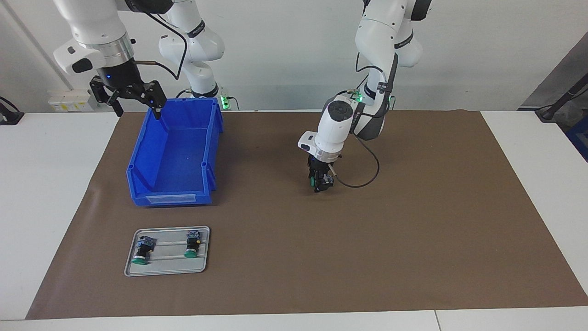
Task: Place and press button with both arms
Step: 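Close the left gripper around the green-capped button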
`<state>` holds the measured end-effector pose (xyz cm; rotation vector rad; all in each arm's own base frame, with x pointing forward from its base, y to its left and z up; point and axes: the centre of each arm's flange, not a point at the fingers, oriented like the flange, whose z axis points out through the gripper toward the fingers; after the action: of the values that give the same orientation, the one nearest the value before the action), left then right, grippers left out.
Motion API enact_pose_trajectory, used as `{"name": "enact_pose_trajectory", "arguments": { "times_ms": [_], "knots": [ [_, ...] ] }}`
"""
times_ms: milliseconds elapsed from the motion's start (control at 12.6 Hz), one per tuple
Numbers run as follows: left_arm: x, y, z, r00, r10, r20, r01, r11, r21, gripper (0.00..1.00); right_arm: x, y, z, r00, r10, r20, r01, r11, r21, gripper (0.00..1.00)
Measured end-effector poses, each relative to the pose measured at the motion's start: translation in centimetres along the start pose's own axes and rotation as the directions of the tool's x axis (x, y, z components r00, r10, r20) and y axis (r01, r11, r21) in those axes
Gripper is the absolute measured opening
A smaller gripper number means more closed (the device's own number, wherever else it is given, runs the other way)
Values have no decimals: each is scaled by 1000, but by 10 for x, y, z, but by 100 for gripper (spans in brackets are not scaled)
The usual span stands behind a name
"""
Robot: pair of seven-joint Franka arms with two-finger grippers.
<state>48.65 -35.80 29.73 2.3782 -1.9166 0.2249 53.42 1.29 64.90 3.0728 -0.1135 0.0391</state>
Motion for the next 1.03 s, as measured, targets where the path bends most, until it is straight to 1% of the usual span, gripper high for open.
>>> {"name": "enact_pose_trajectory", "arguments": {
  "times_ms": [79, 159, 396, 555, 713, 793, 872, 951, 1030],
  "knots": [
    [0, 0, 0, 1000, -1, 0, 1, 1000, 0, 54, 0, -2, 1, 1000, -4, 2, 4, 1000, 1, 100],
    [0, -1, -1, 1000, -2, 0, 2, 1000, 2, 41, 0, -3, 1, 1000, -6, 2, 6, 1000, 1, 100],
    [0, -10, -7, 1000, -11, -9, 11, 1000, 17, 41, 0, -3, 1, 1000, -6, 2, 6, 1000, 2, 100],
    [-2, -24, -25, 999, -39, -31, 41, 998, 44, 41, 0, -3, 1, 1000, -6, 3, 6, 1000, 2, 100],
    [-24, -52, -54, 993, -105, -62, 109, 991, 75, 41, 0, -3, 2, 1000, -6, 4, 6, 1000, 2, 100],
    [-38, -63, -64, 987, -141, -77, 147, 986, 73, 41, 0, -3, 2, 1000, -5, 4, 5, 1000, 2, 100],
    [-49, -71, -67, 980, -172, -97, 178, 983, 53, 41, 0, -3, 2, 1000, -5, 4, 5, 1000, 2, 100],
    [-59, -77, -66, 972, -196, -129, 200, 980, 18, 41, 0, -3, 2, 1000, -4, 4, 4, 1000, 2, 100],
    [-71, -83, -64, 961, -214, -175, 213, 977, -22, 41, 0, -2, 2, 1000, -4, 5, 4, 1000, 2, 100]
  ]
}}
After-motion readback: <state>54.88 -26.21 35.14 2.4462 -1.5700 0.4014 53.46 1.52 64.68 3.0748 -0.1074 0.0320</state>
